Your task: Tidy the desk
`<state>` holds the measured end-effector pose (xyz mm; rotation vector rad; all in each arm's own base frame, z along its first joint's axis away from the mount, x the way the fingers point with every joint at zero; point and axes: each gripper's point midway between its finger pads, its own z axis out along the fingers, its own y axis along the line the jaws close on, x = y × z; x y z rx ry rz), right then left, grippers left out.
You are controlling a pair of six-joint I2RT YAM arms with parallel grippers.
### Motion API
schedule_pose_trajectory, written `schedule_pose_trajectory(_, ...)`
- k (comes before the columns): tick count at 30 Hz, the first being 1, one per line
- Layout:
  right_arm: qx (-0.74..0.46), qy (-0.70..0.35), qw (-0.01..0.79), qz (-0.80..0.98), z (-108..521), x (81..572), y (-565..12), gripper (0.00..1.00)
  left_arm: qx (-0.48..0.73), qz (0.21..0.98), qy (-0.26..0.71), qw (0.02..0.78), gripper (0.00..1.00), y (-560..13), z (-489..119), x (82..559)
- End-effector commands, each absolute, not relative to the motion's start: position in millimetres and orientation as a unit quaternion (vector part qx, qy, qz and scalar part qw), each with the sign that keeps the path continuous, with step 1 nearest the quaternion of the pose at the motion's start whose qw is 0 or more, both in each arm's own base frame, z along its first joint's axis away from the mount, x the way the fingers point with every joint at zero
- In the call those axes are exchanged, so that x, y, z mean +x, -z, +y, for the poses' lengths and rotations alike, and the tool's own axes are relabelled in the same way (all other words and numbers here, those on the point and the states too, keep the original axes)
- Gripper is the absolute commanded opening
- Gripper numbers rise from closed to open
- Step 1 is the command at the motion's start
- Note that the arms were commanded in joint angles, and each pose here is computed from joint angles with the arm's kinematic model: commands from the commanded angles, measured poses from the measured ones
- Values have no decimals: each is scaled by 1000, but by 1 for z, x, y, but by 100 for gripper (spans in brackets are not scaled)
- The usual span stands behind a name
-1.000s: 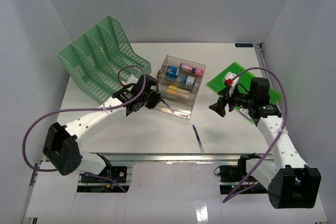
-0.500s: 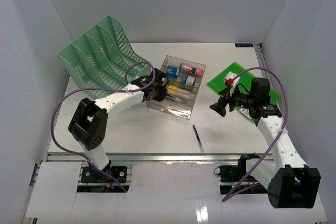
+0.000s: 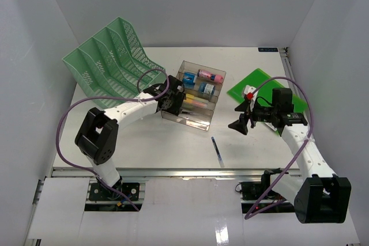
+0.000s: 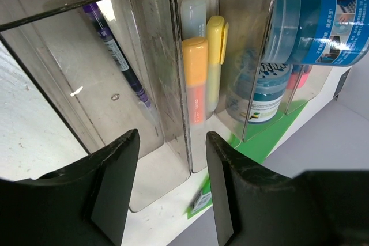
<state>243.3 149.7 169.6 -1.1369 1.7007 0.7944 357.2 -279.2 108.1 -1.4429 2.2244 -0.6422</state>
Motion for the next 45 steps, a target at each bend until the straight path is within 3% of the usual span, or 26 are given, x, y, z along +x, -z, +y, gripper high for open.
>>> schedule_pose_trajectory(1,-524,-343,422,655,168,219,-174,89,-455,808,282,246,60,-161,-277,352)
schedule_pose_trajectory(6,-586,-268,344,683,184,195,-137,89,-255,844,324,344,63,-208,-279,343)
schedule_pose_trajectory(10,-638,-210,266,691,199,165,-100,91,-57,818,408,402,78,-236,-280,292)
schedule_pose_trajectory(15,-619,-155,216,739,199,160,-68,92,-28,820,384,423,91,-217,-238,249)
schedule_pose_trajectory(22,-554,-69,269,785,203,187,-51,94,-51,808,366,459,91,-220,-193,216)
schedule_pose_trajectory(26,-548,-73,258,792,210,189,-40,91,-61,800,367,470,92,-223,-181,206)
schedule_pose_trajectory(30,-550,-74,243,796,213,189,-29,86,-70,797,370,473,92,-226,-174,200)
schedule_pose_trajectory(36,-559,-83,227,793,213,183,-24,68,-78,795,369,475,92,-225,-169,196)
schedule_pose_trajectory(40,-569,-92,212,789,215,179,-20,48,-79,797,371,470,92,-224,-169,194)
schedule_pose_trajectory(45,-589,-124,185,777,221,166,-16,31,-79,795,372,474,92,-226,-167,192)
